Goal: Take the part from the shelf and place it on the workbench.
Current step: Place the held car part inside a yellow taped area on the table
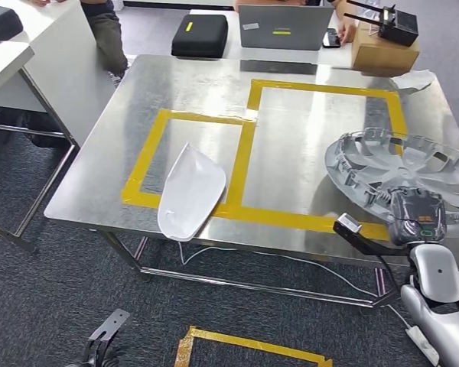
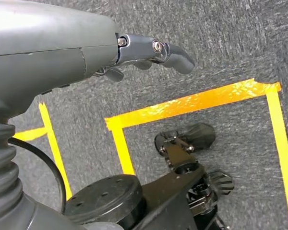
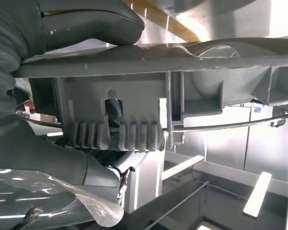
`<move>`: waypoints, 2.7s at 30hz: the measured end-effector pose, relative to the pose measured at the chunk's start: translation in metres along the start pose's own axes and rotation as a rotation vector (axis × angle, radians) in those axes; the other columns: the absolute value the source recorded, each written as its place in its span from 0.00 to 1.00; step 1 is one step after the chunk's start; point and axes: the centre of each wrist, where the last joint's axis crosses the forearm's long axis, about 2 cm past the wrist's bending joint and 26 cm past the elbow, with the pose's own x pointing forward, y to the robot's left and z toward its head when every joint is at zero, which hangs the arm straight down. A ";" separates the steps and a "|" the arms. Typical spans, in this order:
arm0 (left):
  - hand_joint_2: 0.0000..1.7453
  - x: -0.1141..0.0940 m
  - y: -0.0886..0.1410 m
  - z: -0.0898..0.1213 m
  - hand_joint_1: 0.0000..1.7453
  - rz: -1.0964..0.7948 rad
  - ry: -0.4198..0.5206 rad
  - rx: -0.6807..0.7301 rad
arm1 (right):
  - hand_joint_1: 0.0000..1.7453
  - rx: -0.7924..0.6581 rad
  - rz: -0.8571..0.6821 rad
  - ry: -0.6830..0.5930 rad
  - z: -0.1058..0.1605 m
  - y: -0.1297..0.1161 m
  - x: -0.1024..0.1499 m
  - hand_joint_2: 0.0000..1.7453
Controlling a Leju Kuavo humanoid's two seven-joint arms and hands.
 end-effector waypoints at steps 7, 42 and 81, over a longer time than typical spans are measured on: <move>1.00 0.004 0.000 -0.005 0.00 -0.042 0.007 0.006 | 1.00 -0.042 -0.101 -0.044 -0.011 0.000 0.016 1.00; 0.00 -0.011 0.004 -0.003 0.00 0.038 0.088 0.048 | 0.00 0.438 -0.294 0.176 -0.035 -0.006 0.034 1.00; 0.00 -0.009 -0.016 0.007 0.00 0.103 0.022 -0.021 | 0.00 -0.562 -0.090 -0.193 0.009 -0.137 0.120 1.00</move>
